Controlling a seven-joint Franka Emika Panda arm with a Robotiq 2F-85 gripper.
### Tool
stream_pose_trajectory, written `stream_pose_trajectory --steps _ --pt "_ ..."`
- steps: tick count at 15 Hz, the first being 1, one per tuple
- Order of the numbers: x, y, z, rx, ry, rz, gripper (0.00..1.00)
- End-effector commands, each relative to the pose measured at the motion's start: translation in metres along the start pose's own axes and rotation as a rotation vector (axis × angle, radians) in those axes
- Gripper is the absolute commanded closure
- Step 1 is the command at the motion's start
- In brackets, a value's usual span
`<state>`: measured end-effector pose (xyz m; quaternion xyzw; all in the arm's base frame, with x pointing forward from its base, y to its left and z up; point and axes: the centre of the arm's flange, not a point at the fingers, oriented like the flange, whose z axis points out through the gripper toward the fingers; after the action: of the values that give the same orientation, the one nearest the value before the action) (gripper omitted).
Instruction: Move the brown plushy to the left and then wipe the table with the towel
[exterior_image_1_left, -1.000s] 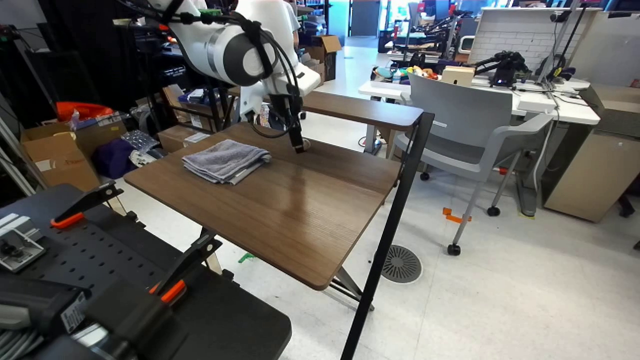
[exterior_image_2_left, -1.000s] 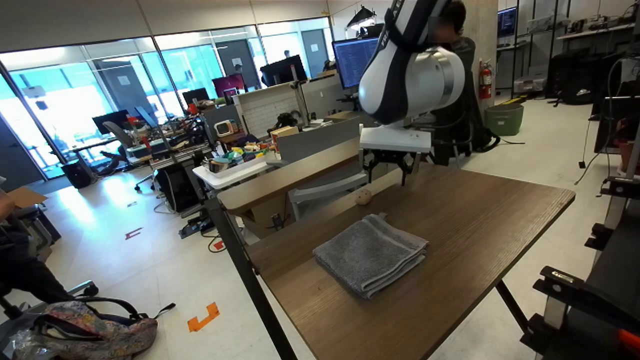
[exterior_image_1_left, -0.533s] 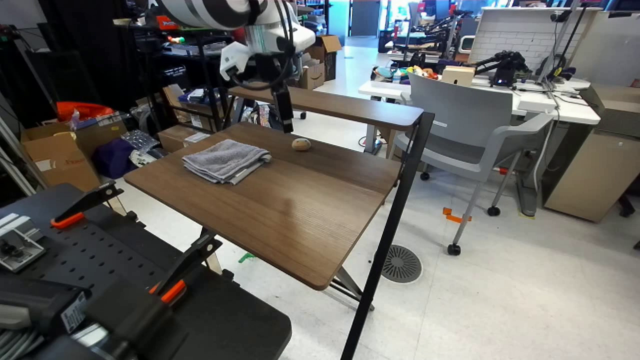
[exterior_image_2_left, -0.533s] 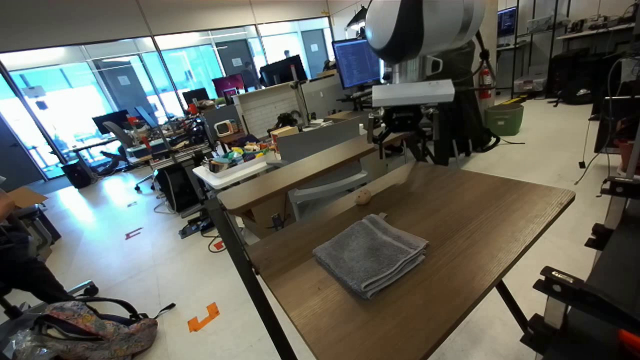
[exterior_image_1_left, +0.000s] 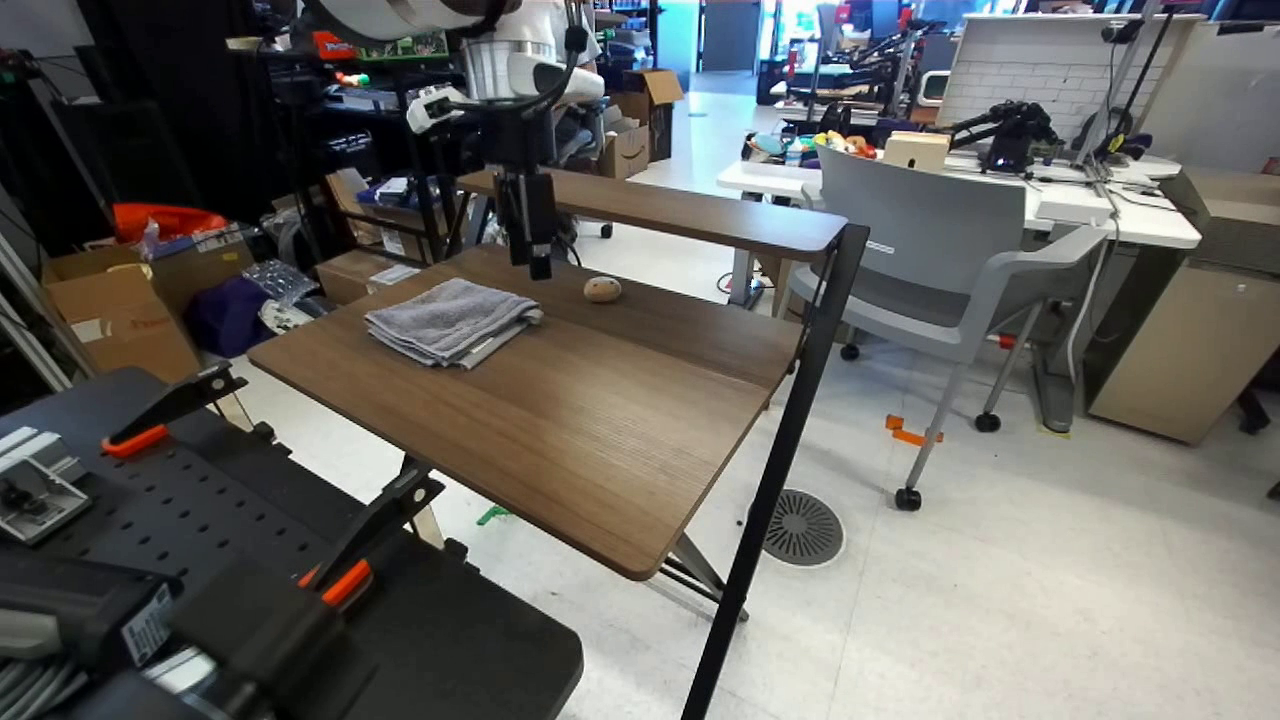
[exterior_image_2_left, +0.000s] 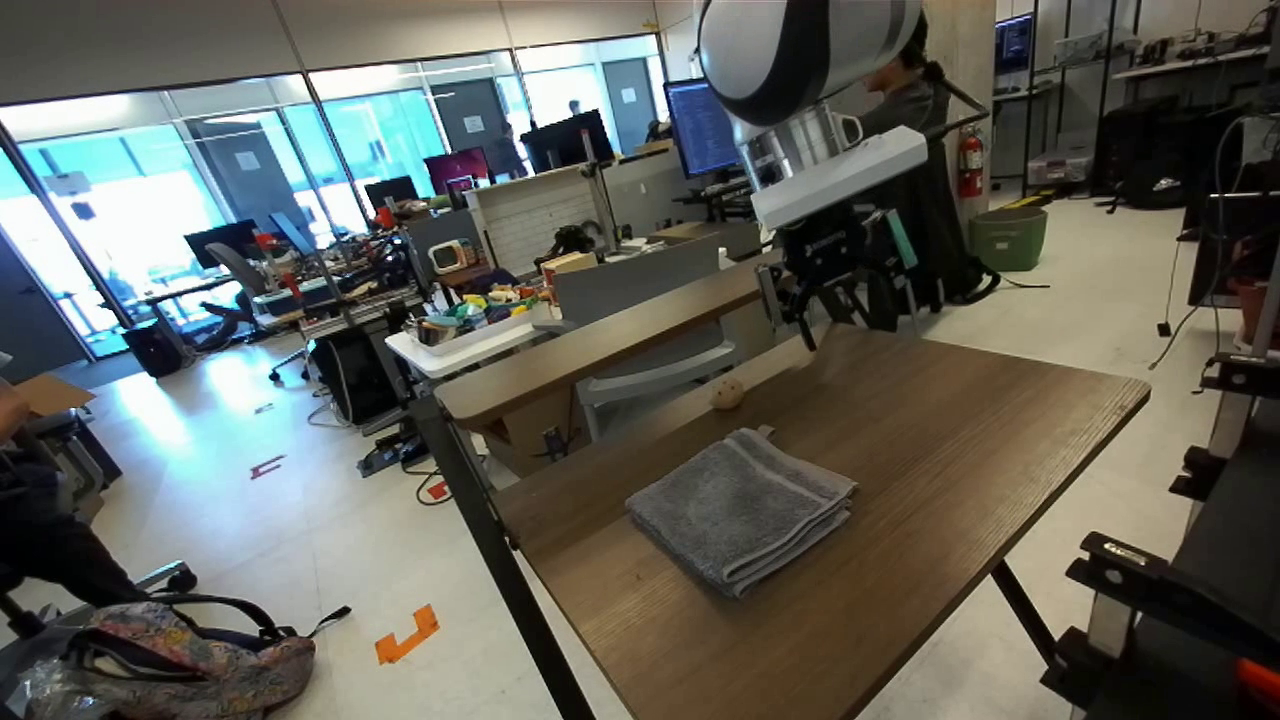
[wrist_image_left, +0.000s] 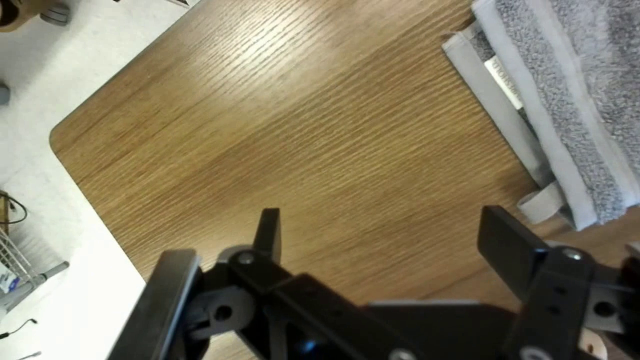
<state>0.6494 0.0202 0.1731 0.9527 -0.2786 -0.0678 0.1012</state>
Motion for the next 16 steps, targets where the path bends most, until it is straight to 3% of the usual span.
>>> stream_pose_trajectory --steps 1,5,8,13,16 --pt "0.0 -0.003 0.004 -0.005 -0.001 -0.004 0.0" --pt "0.005 -0.004 0.012 0.006 -0.001 -0.012 0.0" --pt "-0.015 -0.017 0.044 0.055 -0.016 -0.051 0.0" --pt "-0.074 -0.059 0.097 0.234 0.034 -0.196 0.0" --pt "-0.114 -0.083 0.087 0.341 0.106 -0.286 0.0"
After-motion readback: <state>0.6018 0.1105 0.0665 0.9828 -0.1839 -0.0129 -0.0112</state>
